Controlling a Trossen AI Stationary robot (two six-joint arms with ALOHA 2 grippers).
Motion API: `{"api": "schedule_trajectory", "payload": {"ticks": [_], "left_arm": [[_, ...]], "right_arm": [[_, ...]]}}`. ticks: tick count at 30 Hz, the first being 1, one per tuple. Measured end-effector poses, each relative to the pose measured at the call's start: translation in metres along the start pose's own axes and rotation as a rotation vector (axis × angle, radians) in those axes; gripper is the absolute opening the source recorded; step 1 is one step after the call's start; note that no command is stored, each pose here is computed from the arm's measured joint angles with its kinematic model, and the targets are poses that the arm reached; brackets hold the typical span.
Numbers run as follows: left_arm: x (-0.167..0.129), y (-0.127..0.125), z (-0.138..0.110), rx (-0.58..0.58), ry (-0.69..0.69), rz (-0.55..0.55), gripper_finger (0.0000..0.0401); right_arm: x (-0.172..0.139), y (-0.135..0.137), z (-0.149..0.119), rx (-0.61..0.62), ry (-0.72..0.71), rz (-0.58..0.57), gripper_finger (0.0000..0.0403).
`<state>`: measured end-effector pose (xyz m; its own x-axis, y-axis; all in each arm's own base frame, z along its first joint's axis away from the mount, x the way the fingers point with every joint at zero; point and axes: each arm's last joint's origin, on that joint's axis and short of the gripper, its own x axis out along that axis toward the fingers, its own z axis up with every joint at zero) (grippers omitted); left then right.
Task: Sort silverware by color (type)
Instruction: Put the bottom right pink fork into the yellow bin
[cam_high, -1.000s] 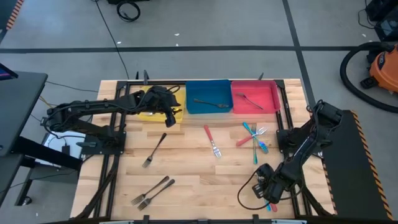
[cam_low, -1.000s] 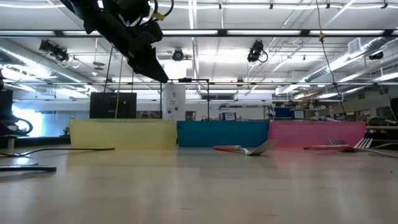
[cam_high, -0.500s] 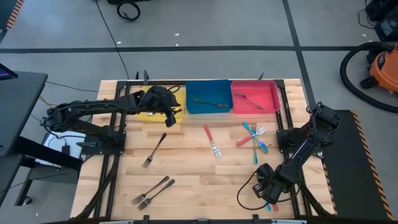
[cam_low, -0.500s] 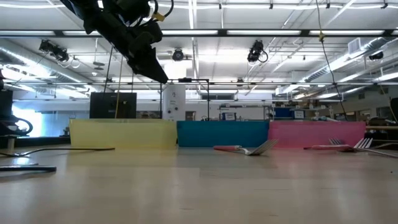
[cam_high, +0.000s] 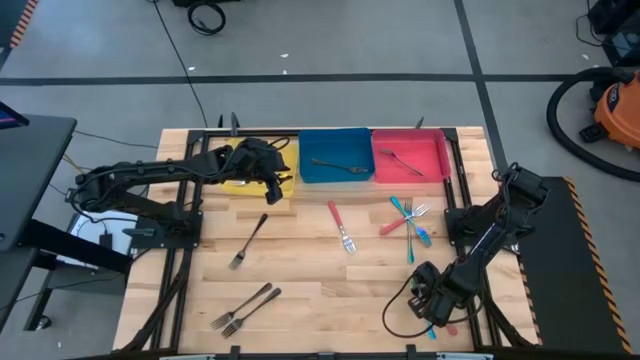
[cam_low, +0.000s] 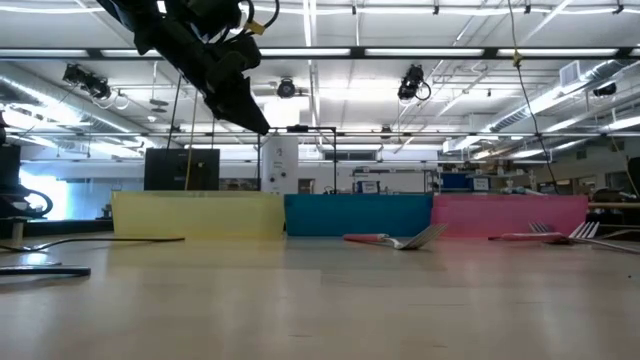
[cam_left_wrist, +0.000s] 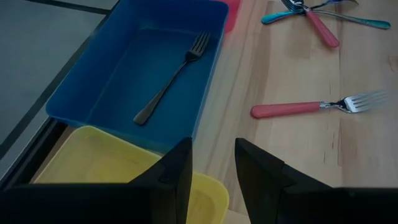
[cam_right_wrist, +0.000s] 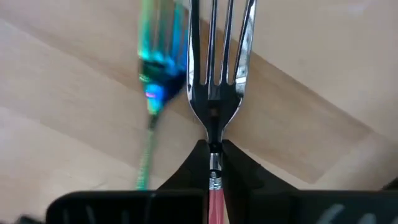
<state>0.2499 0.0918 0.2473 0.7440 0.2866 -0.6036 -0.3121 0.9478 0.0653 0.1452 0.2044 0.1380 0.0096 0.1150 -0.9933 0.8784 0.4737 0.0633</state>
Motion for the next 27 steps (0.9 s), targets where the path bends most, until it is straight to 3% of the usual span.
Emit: {"api": "schedule_trajectory", "payload": {"ticks": [6,10,21,25,27], "left_arm": [[0.000,0.000,0.000,0.003,-0.001,0.000,0.0121],[0.000,0.000,0.000,0.042,-0.001,0.000,0.0121],[0.000,-0.001,0.002,0.039,-0.020,-0.001,0.0165],[0.000,-0.002,0.006,-0.068,-0.064,-0.018,0.0179],[0.000,-0.004,0.008,-0.119,-0.081,-0.079,0.0180]], "right_arm": [[-0.024,-0.003,0.007,0.011,-0.080,0.112,0.0021],[-0.042,-0.005,0.023,-0.009,-0.209,0.187,0.0021],[-0.080,-0.004,0.106,-0.191,-0.641,0.160,0.0021],[-0.094,0.004,0.140,-0.264,-0.893,0.135,0.0021],[-0.102,0.010,0.156,-0.306,-0.981,0.138,0.0021]]}}
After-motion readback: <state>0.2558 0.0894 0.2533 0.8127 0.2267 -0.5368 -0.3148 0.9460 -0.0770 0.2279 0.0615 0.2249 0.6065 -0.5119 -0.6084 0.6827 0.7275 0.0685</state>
